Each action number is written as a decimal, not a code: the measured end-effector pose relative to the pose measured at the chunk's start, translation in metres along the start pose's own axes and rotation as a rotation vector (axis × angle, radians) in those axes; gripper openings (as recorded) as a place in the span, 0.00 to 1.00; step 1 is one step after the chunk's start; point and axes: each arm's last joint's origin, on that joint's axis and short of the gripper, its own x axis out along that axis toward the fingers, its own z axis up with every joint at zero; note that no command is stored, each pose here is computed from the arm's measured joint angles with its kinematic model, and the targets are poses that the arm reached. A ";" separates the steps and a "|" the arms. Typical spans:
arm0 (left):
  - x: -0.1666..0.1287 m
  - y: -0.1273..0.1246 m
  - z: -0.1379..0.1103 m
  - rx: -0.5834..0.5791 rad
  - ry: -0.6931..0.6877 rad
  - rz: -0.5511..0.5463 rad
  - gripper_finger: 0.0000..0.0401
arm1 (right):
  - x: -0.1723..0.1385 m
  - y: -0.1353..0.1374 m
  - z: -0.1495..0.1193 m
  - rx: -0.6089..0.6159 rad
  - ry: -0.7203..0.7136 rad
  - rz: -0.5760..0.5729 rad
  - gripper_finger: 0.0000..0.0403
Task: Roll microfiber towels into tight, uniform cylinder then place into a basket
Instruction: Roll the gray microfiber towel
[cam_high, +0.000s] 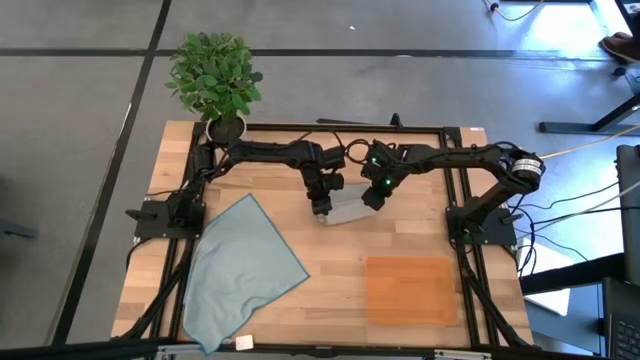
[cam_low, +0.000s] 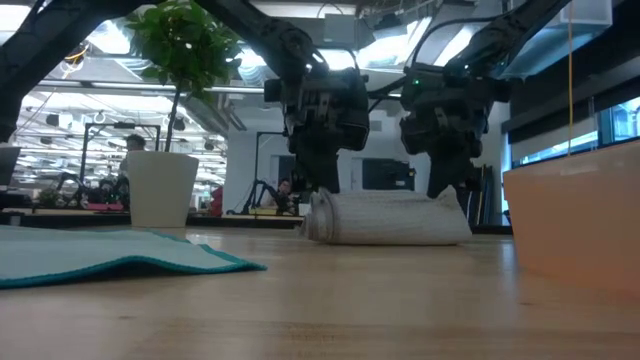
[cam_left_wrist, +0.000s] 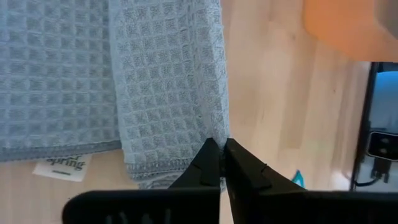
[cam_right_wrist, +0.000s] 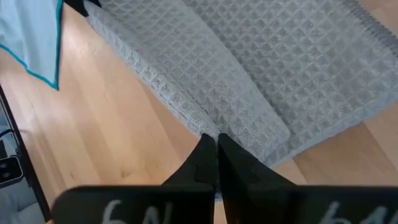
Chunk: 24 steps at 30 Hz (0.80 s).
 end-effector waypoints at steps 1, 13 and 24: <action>0.000 0.000 0.000 -0.005 0.000 -0.013 0.00 | 0.000 0.000 0.000 0.000 0.000 0.001 0.01; 0.006 0.000 0.001 -0.014 -0.003 0.037 0.00 | 0.000 -0.001 0.000 0.030 -0.009 -0.023 0.01; 0.002 0.008 0.005 -0.034 -0.044 0.150 0.00 | 0.000 -0.004 0.004 0.026 -0.076 -0.157 0.01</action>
